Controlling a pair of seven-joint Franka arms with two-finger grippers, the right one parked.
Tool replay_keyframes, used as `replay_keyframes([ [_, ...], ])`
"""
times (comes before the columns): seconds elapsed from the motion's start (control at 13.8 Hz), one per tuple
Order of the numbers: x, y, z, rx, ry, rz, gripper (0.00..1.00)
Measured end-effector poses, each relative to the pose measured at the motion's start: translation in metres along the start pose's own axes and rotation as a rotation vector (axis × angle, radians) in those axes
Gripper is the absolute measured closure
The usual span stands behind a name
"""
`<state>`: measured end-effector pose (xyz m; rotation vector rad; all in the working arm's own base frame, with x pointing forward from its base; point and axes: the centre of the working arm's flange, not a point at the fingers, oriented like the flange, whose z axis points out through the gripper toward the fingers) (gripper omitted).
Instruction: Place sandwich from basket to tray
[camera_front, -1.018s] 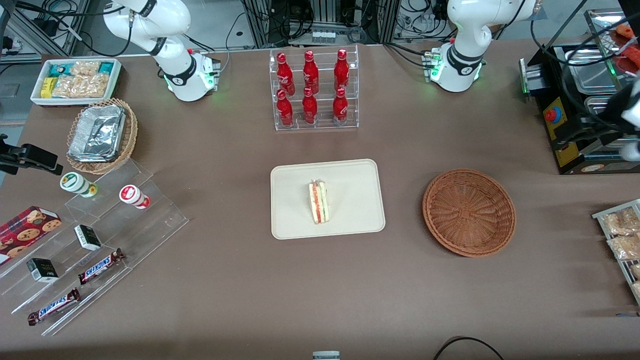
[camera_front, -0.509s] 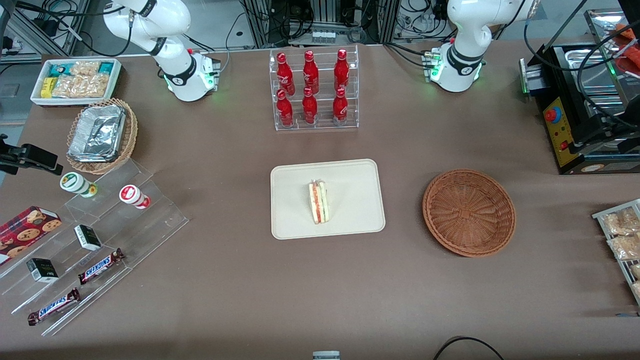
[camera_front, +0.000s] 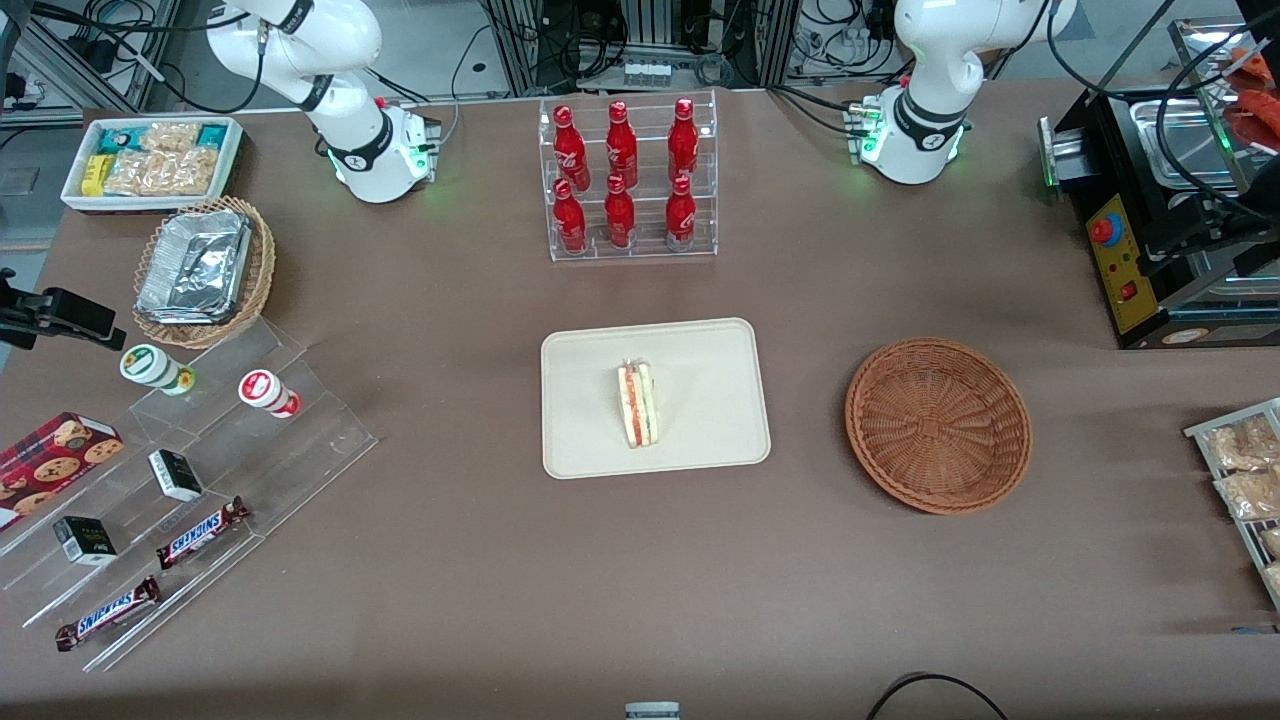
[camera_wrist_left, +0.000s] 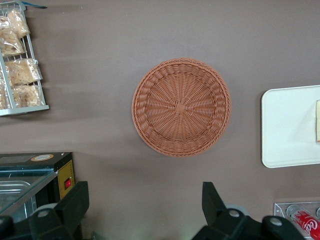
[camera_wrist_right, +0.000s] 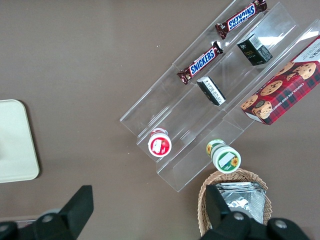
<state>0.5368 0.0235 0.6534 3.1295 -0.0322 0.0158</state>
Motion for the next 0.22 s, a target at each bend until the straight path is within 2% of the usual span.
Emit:
replay_keyframes([
  [0.22, 0.0071, 0.0, 0.0003, 0.001, 0.016, 0.0, 0.0],
])
